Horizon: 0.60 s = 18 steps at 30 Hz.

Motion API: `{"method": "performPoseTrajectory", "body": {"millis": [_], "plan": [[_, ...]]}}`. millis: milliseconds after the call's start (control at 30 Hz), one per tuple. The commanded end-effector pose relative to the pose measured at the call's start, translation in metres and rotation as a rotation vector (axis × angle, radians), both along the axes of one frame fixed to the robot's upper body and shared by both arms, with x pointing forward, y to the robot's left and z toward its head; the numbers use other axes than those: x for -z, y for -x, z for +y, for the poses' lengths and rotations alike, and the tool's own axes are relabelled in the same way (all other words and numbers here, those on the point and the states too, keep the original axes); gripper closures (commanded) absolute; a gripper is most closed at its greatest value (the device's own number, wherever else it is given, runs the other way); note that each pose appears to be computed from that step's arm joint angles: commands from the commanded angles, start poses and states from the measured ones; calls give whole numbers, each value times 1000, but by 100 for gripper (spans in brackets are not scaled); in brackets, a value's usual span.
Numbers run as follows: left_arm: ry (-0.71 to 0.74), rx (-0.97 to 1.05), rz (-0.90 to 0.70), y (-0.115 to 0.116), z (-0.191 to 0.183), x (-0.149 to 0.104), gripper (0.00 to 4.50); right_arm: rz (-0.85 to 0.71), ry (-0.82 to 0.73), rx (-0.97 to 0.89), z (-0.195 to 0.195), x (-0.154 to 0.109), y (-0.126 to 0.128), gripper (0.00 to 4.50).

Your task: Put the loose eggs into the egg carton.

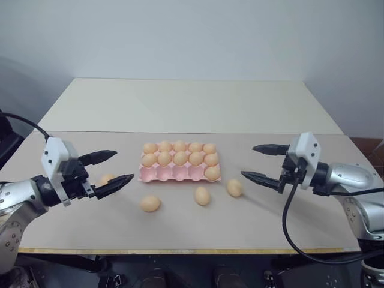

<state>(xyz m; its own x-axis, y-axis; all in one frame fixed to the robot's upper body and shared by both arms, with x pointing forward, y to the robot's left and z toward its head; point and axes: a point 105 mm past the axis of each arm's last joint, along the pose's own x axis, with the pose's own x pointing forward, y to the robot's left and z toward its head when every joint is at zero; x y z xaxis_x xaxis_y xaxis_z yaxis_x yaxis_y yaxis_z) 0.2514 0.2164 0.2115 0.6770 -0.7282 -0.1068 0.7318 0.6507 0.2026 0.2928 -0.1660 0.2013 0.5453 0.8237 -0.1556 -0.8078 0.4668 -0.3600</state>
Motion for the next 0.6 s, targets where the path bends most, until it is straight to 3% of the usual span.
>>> {"method": "performPoseTrajectory", "body": {"millis": [33, 600], "plan": [[15, -12, -62, 1, 2, -14, 4, -71, 4, -8, -2, -17, 4, 0], [-73, 160, -38, 7, -1, -16, 4, -35, 32, -8, -9, -16, 8, 0]]}}
